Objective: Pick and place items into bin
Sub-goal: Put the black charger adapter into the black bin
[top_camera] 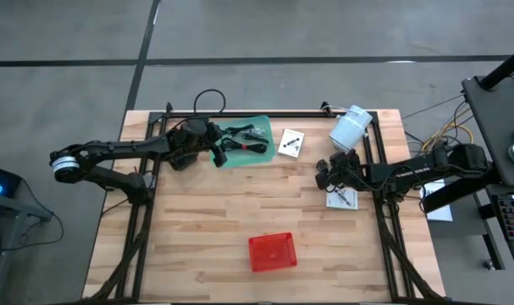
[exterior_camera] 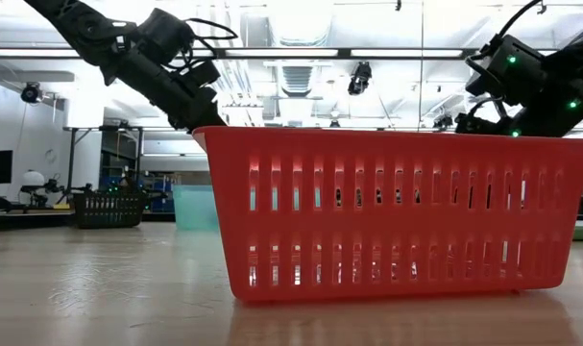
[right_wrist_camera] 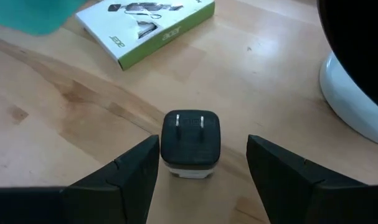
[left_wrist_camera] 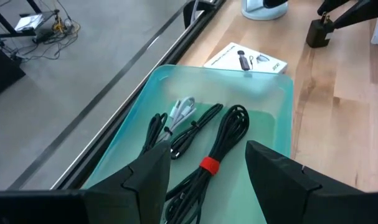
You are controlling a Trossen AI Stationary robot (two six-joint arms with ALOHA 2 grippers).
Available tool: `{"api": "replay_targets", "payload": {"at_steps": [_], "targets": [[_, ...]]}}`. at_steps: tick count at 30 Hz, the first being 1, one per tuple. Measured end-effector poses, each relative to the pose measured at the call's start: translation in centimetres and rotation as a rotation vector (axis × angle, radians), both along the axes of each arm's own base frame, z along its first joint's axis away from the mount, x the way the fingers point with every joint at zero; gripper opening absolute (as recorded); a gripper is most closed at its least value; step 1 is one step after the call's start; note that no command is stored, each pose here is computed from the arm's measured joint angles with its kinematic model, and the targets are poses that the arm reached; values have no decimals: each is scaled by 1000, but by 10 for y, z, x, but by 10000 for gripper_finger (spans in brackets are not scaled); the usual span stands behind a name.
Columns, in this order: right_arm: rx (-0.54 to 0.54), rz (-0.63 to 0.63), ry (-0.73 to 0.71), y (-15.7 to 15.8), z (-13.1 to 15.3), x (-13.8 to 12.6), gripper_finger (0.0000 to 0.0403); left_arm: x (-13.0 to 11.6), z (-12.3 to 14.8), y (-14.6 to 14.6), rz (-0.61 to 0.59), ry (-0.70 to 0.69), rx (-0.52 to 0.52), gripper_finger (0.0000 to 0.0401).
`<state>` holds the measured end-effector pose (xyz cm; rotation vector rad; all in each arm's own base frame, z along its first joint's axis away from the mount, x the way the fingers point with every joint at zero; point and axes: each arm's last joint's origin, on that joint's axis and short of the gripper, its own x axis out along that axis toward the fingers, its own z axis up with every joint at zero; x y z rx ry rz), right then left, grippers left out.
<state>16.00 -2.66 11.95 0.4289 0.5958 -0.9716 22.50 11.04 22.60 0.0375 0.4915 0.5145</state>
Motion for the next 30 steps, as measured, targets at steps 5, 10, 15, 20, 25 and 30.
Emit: {"api": "replay_targets", "payload": {"at_steps": [5,10,15,20,25,30], "targets": [[-8,12,-10,0,0,1,226,0,0,0,0,-1,0,192],[-11,29,6,0,-1,0,226,0,1,0,0,-7,3,192],[-10,54,-16,1,-1,1,247,1,2,0,0,-17,8,192],[-14,67,-27,1,-5,-1,282,1,2,0,0,-20,10,192],[-12,61,-31,1,-6,-2,296,1,2,0,0,-20,9,192],[-4,49,-41,1,-7,-2,297,1,2,0,0,-20,9,192]]}}
